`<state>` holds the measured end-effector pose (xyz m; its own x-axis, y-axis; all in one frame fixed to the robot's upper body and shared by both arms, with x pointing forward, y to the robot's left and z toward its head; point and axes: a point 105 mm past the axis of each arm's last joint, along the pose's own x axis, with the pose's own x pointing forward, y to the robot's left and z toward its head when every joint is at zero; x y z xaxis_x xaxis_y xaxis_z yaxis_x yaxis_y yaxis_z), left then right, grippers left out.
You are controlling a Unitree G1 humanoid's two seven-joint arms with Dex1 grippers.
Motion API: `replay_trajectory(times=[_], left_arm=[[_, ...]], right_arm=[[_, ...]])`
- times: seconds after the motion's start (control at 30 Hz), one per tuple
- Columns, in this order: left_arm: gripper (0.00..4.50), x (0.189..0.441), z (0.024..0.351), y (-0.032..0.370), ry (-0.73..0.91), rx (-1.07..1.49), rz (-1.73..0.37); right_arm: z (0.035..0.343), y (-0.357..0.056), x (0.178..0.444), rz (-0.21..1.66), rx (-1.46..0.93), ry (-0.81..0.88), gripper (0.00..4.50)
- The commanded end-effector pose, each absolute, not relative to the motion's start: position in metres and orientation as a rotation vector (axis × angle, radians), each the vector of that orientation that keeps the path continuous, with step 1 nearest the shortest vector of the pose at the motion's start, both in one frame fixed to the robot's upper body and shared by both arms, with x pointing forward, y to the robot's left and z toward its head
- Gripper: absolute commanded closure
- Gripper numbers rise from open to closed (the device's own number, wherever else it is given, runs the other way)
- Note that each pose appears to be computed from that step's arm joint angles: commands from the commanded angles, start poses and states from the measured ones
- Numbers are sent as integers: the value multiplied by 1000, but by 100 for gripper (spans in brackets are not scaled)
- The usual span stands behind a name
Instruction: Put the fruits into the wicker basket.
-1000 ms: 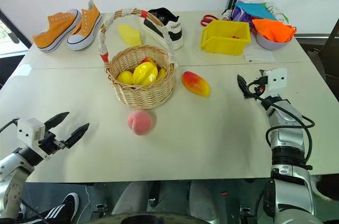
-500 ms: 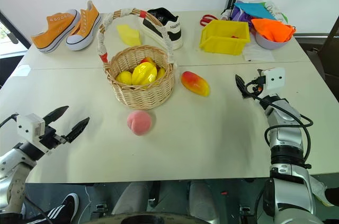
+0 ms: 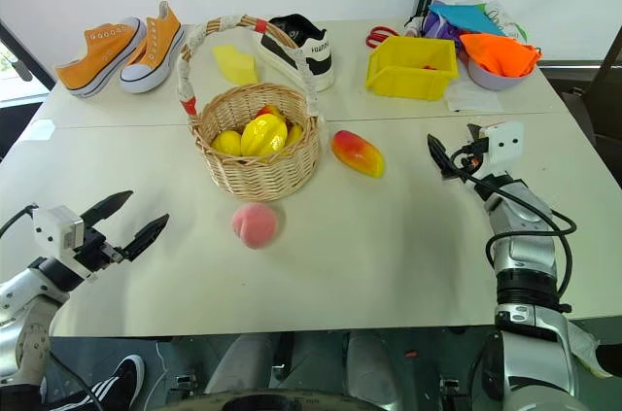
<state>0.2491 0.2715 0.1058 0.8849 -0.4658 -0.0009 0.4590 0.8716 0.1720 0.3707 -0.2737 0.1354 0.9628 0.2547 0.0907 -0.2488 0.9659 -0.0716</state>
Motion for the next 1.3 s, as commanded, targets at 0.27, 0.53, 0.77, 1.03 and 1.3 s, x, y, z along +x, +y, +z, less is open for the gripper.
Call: replay_trajectory(times=[0.27,0.53,0.77,1.03,1.3], left_arm=[[0,230,118,257,-72,101,-665],[0,211,128,250,-54,130,-776],[0,213,132,243,-90,159,-763],[0,214,130,236,-103,150,-763],[0,211,130,233,-90,156,-791]], right_arm=[[170,-234,355,492,-101,-197,4],[176,-188,318,759,-223,-32,4],[172,-183,324,705,-303,81,4],[171,-161,333,676,-310,92,4],[177,-160,355,609,-331,151,4]])
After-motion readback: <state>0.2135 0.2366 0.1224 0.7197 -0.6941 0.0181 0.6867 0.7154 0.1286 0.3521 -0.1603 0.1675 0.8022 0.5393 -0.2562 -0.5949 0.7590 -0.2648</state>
